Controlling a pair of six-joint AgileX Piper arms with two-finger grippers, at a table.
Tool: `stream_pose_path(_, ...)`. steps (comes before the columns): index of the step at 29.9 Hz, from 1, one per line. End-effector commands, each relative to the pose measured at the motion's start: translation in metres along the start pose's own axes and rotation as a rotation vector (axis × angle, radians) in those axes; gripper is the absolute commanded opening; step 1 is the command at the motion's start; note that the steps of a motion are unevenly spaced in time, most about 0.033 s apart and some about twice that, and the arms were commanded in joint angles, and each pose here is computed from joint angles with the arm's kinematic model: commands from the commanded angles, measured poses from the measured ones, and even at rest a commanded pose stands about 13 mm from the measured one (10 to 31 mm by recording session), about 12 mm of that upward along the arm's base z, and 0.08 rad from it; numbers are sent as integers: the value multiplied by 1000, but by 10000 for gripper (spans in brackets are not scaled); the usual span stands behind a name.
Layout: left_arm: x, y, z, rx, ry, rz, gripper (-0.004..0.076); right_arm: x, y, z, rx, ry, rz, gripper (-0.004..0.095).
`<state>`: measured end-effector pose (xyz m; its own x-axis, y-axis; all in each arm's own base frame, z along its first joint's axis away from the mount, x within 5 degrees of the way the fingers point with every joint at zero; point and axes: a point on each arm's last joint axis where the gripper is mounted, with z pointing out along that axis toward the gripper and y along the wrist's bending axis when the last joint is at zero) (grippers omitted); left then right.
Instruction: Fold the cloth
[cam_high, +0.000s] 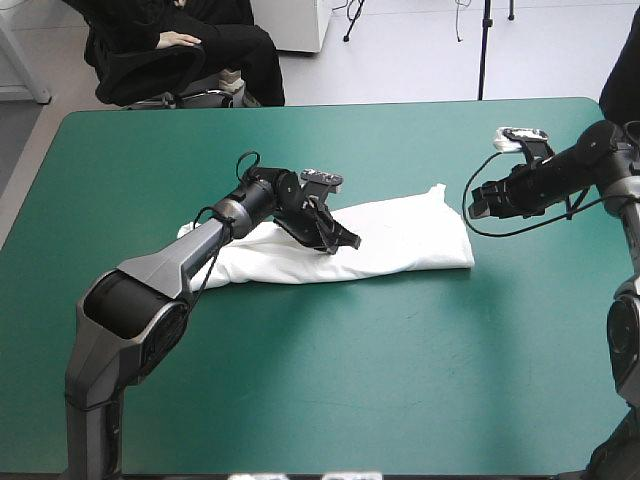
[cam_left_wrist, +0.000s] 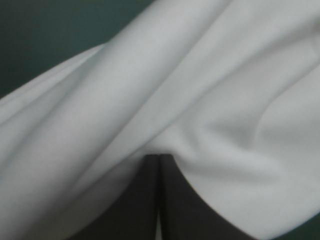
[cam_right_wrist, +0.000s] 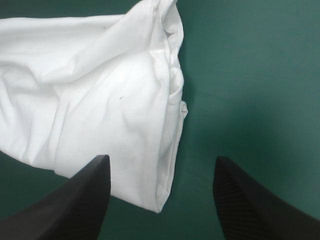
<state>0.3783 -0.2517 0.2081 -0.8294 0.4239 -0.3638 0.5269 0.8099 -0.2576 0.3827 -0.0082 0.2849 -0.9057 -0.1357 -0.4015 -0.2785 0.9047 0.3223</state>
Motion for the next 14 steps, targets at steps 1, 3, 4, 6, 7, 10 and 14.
stream_pose_path(1,-1,-4,-13,-19,1,26,-17,-7,7,-6,-47,-52,-2,568)
stream_pose_path(3,-1,-4,-13,-19,1,26,-17,-8,6,5,-71,-33,1,568)
stream_pose_path(4,-1,-4,-13,-20,3,30,-17,-9,6,11,-82,-23,5,568)
stream_pose_path(6,-1,-4,-13,-20,3,30,-17,-10,7,23,-111,-7,5,568)
stream_pose_path(7,-1,-4,-13,-20,3,30,-17,-10,8,29,-122,6,6,568)
stream_pose_path(10,-1,-3,-13,-24,3,32,-17,-9,11,47,-140,48,0,568)
stream_pose_path(14,-1,-3,-13,-27,6,37,-17,-7,9,65,-163,87,18,568)
